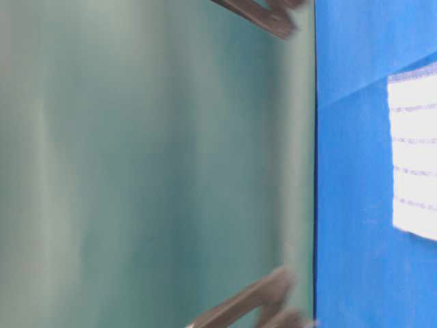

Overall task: Fold the blue towel.
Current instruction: 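Open both grippers and pull them away from the folded towel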

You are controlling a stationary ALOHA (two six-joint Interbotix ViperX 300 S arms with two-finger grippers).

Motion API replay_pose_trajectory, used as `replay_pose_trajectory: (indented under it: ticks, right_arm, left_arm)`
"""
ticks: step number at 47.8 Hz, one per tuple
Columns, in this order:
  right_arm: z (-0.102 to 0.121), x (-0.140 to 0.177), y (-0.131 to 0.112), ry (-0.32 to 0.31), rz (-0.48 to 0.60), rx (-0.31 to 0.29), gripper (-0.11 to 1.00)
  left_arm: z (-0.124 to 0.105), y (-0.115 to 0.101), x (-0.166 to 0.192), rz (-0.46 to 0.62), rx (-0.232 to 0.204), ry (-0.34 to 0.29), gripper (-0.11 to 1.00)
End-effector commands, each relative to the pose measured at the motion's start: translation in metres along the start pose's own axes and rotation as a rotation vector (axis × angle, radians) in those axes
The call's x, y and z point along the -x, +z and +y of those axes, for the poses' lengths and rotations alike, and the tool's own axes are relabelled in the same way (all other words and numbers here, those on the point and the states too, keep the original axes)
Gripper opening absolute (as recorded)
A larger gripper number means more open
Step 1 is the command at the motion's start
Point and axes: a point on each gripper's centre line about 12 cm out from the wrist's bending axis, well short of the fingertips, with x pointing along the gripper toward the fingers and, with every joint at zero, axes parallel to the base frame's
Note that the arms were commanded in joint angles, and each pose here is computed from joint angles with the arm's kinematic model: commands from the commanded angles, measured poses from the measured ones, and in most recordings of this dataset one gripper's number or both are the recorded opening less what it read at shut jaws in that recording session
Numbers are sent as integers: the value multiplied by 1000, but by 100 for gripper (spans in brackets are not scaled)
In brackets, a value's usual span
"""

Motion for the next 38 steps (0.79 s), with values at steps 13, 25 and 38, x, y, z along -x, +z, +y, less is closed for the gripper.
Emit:
replay_pose_trajectory:
  ticks: [13, 25, 38]
  right_arm:
    - [-2, 67, 24, 47, -174, 166, 86]
    - [-15, 96, 9, 28, -220, 246, 86]
    - [-33, 104, -25, -18, -230, 224, 86]
  left_arm:
    - [16, 4, 53, -115, -38, 38, 89]
    - [27, -10, 92, -193, -30, 72, 88]
    - [33, -40, 121, -237, -49, 95, 88]
